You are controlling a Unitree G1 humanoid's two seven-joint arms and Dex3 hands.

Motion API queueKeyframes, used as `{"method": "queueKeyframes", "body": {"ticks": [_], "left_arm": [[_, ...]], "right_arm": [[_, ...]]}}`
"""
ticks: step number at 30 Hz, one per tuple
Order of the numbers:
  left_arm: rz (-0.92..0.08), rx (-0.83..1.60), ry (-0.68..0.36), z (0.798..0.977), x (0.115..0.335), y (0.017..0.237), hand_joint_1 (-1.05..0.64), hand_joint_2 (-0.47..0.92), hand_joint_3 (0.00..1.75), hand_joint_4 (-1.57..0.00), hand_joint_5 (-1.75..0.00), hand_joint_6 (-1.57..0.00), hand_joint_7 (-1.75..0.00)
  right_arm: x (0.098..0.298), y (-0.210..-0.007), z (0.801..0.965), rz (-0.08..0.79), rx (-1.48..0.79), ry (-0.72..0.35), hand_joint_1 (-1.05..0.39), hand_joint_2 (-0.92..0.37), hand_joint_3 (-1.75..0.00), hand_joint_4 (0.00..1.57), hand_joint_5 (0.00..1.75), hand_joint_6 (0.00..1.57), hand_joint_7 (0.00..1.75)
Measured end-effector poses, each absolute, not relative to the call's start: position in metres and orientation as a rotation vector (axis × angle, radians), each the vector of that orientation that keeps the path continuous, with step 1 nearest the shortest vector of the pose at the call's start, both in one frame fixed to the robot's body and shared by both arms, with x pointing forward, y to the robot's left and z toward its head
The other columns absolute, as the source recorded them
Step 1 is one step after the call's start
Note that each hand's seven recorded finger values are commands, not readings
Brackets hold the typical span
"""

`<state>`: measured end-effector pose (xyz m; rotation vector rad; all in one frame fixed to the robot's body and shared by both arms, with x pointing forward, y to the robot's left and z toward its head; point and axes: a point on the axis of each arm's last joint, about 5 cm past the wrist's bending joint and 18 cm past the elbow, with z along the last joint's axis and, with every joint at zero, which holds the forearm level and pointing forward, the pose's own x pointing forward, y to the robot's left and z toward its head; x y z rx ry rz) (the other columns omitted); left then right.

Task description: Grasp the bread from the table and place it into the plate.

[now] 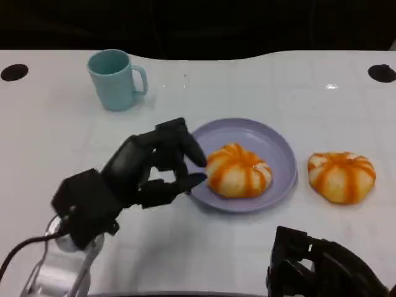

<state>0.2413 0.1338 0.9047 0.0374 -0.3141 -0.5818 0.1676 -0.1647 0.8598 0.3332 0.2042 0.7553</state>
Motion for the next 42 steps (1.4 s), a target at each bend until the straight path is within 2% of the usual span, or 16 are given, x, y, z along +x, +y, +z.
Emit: {"method": "queueKeyframes", "body": {"ticks": [4, 16, 27, 34, 42], "left_arm": [[-0.589, -0.066, -0.255, 0.897, 0.226, 0.142, -0.65, 0.92, 0.32, -0.82, -1.75, -0.59, -1.74], [-0.576, -0.321, 0.055, 0.879, 0.180, 0.153, -0.57, 0.92, 0.35, -0.80, -1.75, -0.56, -1.75], [-0.685, -0.391, 0.105, 0.870, 0.175, 0.153, -0.59, 0.92, 0.29, -0.83, -1.75, -0.59, -1.75], [-0.691, -0.431, 0.119, 0.860, 0.174, 0.152, -0.62, 0.92, 0.26, -0.85, -1.75, -0.61, -1.75], [-0.702, -0.445, 0.114, 0.859, 0.177, 0.152, -0.63, 0.92, 0.24, -0.85, -1.75, -0.61, -1.75]], "right_arm": [[0.168, -0.165, 0.860, 0.756, 0.333, 0.204, -0.54, -0.92, -0.43, 0.62, 1.75, 0.43, 1.72], [0.167, -0.166, 0.860, 0.760, 0.325, 0.199, -0.53, -0.92, -0.44, 0.62, 1.75, 0.42, 1.72], [0.164, -0.169, 0.859, 0.747, 0.324, 0.188, -0.54, -0.92, -0.47, 0.62, 1.75, 0.40, 1.74], [0.165, -0.169, 0.858, 0.747, 0.327, 0.183, -0.55, -0.92, -0.47, 0.63, 1.75, 0.40, 1.75], [0.170, -0.170, 0.856, 0.742, 0.326, 0.180, -0.56, -0.92, -0.45, 0.63, 1.75, 0.42, 1.74]]}}
